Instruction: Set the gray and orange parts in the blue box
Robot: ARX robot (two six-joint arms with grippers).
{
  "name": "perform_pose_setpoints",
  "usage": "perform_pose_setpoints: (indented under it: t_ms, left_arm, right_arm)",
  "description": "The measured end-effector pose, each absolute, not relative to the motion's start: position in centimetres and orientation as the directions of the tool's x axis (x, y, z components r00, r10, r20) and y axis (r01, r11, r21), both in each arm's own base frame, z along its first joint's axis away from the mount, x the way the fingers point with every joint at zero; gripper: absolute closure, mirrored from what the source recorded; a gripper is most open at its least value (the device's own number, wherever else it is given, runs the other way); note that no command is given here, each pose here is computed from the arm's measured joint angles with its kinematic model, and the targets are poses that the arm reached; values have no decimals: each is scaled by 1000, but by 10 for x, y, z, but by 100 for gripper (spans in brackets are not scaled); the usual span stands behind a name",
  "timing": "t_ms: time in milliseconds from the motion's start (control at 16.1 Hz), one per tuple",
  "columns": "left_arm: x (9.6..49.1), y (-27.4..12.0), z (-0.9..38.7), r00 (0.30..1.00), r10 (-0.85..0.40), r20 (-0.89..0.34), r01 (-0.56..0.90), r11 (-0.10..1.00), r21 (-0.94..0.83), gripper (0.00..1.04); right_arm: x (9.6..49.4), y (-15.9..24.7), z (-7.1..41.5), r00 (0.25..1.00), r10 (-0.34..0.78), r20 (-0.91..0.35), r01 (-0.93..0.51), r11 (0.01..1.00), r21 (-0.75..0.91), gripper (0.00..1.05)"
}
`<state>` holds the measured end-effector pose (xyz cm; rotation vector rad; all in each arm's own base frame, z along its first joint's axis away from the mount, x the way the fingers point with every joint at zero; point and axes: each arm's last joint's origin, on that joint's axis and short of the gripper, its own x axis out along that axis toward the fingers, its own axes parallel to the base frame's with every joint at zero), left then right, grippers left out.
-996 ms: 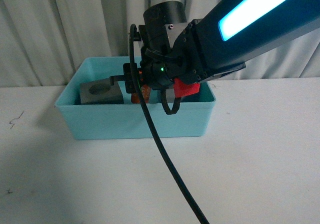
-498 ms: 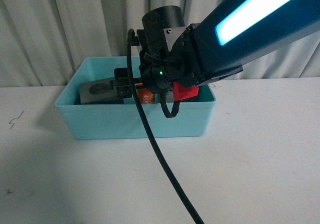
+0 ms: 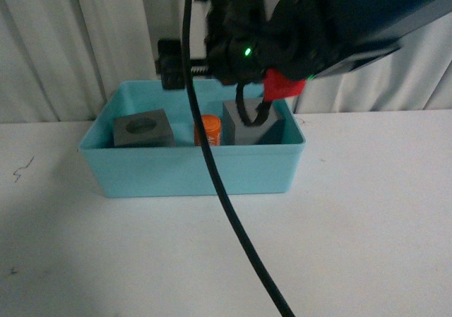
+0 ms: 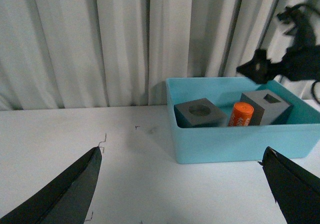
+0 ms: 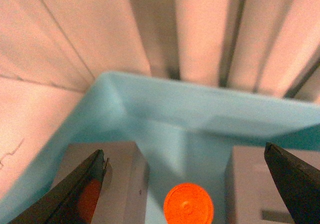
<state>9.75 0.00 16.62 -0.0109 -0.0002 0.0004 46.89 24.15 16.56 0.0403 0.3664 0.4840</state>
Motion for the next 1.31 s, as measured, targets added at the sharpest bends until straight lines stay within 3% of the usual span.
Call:
perform_pose_setpoints:
  t_ms: [124,249,373,498,560,685,747,809,871,1058,1183,1307]
  left_arm:
    - [97,0,166,1000,1,1,-1,1000,-11,7]
    - [97,0,166,1000,1,1,-1,1000,-11,7]
    - [97,0,166,1000,1,1,-1,1000,-11,7]
    - [97,0,166,1000,1,1,-1,1000,-11,7]
    - [97,0,166,1000,1,1,-1,1000,-11,7]
    - [97,0,166,1000,1,1,-1,1000,-11,7]
    - [97,0,166,1000,-1,1,1,1000,-10,7]
    - [97,0,166,1000,3,2,-3,1000,-11,7]
    - [97,0,166,1000,1,1,-1,1000,-11,7]
    - [97,0,166,1000,1,1,-1,1000,-11,7]
    - [97,0,166,1000,2,1,-2,1000,-11,7]
    - [97,0,166,1000,1,1,-1,1000,-10,7]
  right_arm:
    - [447,203,217,880,421,-220,-408,907,105,6]
    - [394,132,253,945,281,-168,-268,959,92,6]
    - [321,71,238,956,83,-283,-62,995,83,6]
    - [242,43,209,904,-48,-425,99,990,98,6]
    - [205,41,194,871,-57,-488,129,985,116,6]
    - [190,39,190,888,-49,-458,140,976,169,7]
    - [193,35,186,963,-15,-268,64,982,175,19]
    - [171,25,171,996,-1,-89,7,998,67,43]
    - [158,16,180,1000,0,-2,0,1000,20,81]
    - [148,11,174,1000,-3,-16,3,1000,4,103]
    - [142,0,171,1000,-8,27,7,1000,6,103]
    - [137,0,164,1000,-5,-22,5,1000,5,103]
